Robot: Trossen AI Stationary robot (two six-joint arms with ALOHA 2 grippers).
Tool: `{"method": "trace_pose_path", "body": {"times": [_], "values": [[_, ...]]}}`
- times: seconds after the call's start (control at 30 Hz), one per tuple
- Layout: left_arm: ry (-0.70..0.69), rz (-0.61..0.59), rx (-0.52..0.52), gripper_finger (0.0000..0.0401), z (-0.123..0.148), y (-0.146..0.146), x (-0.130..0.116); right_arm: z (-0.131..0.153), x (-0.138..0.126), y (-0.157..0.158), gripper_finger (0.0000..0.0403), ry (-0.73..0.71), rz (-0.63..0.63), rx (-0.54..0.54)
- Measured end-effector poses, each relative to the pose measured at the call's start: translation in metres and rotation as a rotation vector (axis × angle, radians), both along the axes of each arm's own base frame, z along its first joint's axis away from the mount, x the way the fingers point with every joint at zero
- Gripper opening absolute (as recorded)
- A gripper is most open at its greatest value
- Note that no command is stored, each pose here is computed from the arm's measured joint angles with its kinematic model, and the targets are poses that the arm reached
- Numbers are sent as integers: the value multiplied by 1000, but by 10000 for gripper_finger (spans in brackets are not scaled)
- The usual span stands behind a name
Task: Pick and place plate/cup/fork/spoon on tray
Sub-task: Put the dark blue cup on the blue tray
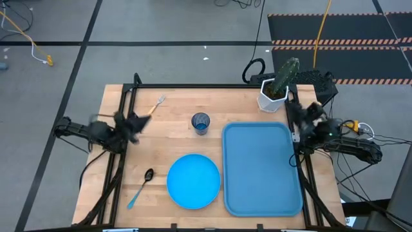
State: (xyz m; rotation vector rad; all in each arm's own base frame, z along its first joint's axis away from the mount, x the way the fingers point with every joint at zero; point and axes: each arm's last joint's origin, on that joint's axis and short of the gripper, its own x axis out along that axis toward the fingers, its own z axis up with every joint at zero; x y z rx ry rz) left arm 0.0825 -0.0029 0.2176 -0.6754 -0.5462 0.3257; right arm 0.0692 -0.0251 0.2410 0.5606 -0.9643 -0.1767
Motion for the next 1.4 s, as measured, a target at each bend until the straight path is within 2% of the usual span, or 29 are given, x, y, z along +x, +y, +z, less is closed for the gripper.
{"method": "trace_pose_path", "body": {"times": [0.07, 0.13, 0.2, 0.27, 0.37, 0.43, 0.5, 0.63, 0.77, 0.83, 0.93, 1.0, 1.1, 1.2, 1.33, 1.4], "values": [[-250, -39, -176, 8, 14, 4, -9, 2, -4, -2, 0, -107, 28, 124], [-432, -84, -253, 8, 24, 7, -18, 3, -6, -2, 0, -170, 64, 175], [-566, -168, -223, 8, 36, 7, -27, 4, -6, -2, 0, -177, 68, 187], [-611, -245, -96, 8, 57, 5, -35, 5, -1, -3, 0, -125, 63, 181], [-562, -250, 81, 8, 100, 3, -38, 43, -2, -3, 0, -170, 43, 135], [-490, -202, 142, 8, 134, 2, -36, 73, -2, -3, 0, -213, 40, 118], [-400, -148, 194, 8, 167, 2, -30, 97, 7, -5, 0, -191, 48, 124], [-256, -44, 324, 8, 226, -3, -9, 149, 37, -10, 0, -150, 186, 109], [-212, 32, 419, 8, 263, -8, 15, 199, 70, -14, 0, -142, 321, 26], [-189, 58, 450, 8, 274, -11, 28, 221, 85, -17, 0, -146, 345, -18], [-143, 97, 510, 8, 285, -15, 51, 247, 109, -23, 0, -97, 301, -174], [-95, 148, 566, 8, 289, -16, 64, 261, 121, -28, 0, -81, 281, -264], [-22, 202, 582, 8, 288, -16, 81, 268, 139, -33, 0, -49, 309, -337], [-22, 209, 532, 8, 287, -14, 87, 260, 158, -41, 0, -18, 322, -265], [-4, 190, 457, 8, 286, -10, 91, 247, 179, -55, 0, -37, 240, -5], [123, 197, 428, 8, 287, -9, 93, 248, 188, -62, 0, 104, 259, -20]]}}
